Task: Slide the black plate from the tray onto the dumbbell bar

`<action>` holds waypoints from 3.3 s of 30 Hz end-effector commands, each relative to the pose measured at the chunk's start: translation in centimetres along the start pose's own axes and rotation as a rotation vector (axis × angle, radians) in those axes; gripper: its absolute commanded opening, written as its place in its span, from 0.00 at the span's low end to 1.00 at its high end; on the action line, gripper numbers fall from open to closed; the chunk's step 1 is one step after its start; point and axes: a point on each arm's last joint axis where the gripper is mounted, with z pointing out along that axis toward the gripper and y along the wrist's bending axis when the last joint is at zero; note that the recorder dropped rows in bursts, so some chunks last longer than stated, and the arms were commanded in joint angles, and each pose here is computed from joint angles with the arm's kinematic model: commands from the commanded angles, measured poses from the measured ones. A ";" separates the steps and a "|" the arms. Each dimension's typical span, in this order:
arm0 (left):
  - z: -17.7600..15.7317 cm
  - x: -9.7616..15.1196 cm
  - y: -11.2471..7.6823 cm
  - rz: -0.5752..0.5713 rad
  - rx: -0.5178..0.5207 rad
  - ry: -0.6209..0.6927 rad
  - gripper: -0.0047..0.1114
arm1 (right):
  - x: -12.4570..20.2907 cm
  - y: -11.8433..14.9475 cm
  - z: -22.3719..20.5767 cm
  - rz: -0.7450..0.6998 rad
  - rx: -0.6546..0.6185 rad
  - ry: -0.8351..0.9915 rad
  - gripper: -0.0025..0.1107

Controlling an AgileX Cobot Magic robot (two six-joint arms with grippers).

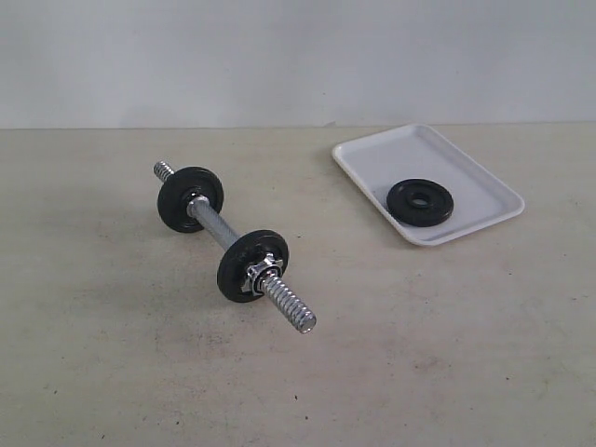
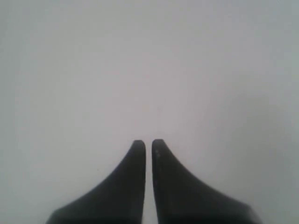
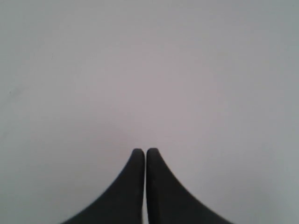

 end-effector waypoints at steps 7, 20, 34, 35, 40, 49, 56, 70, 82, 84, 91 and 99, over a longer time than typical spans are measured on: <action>-0.2 -1.4 -0.8 -0.074 0.091 -0.084 0.08 | 3.2 1.0 2.1 0.247 -0.033 0.182 0.02; 3.2 15.4 -3.5 -0.292 0.443 0.703 0.08 | 19.1 7.8 4.6 0.278 -0.291 1.132 0.02; 3.3 23.1 -4.3 -0.346 0.536 0.878 0.08 | 20.1 14.5 1.6 0.098 -0.841 1.305 0.02; 3.0 23.4 -4.4 -0.296 0.563 0.871 0.08 | 20.6 14.7 1.4 0.087 -0.865 1.328 0.02; -0.5 26.0 -5.4 -0.012 0.742 0.862 0.08 | 23.1 16.4 0.5 0.077 -0.989 1.439 0.02; -2.7 30.1 -5.9 -0.173 0.678 1.057 0.08 | 25.8 18.6 -0.3 0.147 -1.102 1.499 0.02; -4.2 33.7 -8.0 -0.223 0.720 1.180 0.08 | 27.2 19.5 -0.8 0.147 -1.145 1.531 0.02; -4.2 36.8 -9.4 -0.423 0.174 1.428 0.08 | 28.6 20.1 -1.3 0.151 -1.158 1.577 0.02; -2.1 39.2 -10.7 -0.608 0.109 1.454 0.08 | 28.6 20.1 -1.3 0.155 -1.155 1.575 0.02; -1.1 39.3 -10.8 -0.600 0.150 1.431 0.08 | 28.6 20.1 -1.3 0.155 -1.155 1.575 0.02; 1.0 38.4 -11.9 -0.132 0.723 1.173 0.08 | 28.7 20.1 -1.3 0.154 -1.153 1.573 0.02; 1.0 38.4 -12.0 0.273 1.001 0.957 0.08 | 28.6 20.2 -1.2 0.159 -1.151 1.571 0.02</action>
